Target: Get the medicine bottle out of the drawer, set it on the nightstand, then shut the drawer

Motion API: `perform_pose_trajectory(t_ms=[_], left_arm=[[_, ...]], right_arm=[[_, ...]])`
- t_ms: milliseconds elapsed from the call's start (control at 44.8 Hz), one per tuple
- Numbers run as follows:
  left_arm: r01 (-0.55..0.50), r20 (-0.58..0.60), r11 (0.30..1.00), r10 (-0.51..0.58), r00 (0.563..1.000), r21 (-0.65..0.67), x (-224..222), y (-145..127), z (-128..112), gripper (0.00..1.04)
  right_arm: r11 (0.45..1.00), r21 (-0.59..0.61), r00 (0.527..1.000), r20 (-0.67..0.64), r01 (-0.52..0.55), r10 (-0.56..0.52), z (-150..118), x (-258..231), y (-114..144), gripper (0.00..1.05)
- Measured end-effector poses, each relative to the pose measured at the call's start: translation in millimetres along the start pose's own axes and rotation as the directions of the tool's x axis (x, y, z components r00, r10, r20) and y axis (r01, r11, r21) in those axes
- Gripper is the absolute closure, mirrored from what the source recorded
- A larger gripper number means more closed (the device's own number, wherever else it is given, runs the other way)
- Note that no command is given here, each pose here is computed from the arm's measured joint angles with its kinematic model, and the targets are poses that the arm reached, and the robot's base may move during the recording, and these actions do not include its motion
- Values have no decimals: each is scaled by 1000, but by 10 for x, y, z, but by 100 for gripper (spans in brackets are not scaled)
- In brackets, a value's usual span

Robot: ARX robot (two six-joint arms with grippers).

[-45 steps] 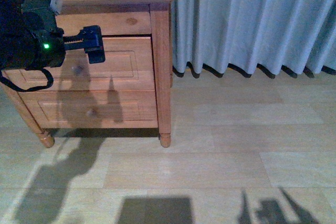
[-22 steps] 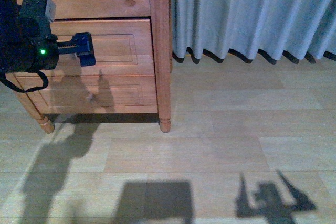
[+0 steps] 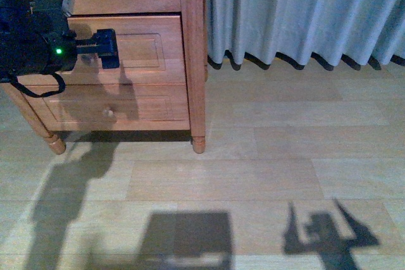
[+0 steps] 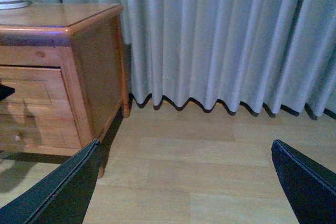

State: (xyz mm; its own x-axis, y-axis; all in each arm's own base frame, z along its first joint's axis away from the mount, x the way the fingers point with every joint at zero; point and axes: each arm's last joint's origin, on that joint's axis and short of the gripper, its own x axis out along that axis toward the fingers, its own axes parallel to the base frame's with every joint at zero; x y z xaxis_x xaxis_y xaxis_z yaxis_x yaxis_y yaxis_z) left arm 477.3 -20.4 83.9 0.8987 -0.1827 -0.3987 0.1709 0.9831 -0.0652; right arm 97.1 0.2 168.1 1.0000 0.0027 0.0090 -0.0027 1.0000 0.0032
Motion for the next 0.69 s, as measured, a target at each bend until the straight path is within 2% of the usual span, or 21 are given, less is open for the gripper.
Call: perform_pose_trajectory(t_ms=[380,692], left_arm=[[-25,-26,1000,25,999,-15,74,140,-154,6],[-27,-20,1000,27,999,-15,83,157,-158,6]], right_arm=[[1000,0,1000,0,0,0,0,0,0,7],[1000,0,1000,0,0,0,0,0,0,7]])
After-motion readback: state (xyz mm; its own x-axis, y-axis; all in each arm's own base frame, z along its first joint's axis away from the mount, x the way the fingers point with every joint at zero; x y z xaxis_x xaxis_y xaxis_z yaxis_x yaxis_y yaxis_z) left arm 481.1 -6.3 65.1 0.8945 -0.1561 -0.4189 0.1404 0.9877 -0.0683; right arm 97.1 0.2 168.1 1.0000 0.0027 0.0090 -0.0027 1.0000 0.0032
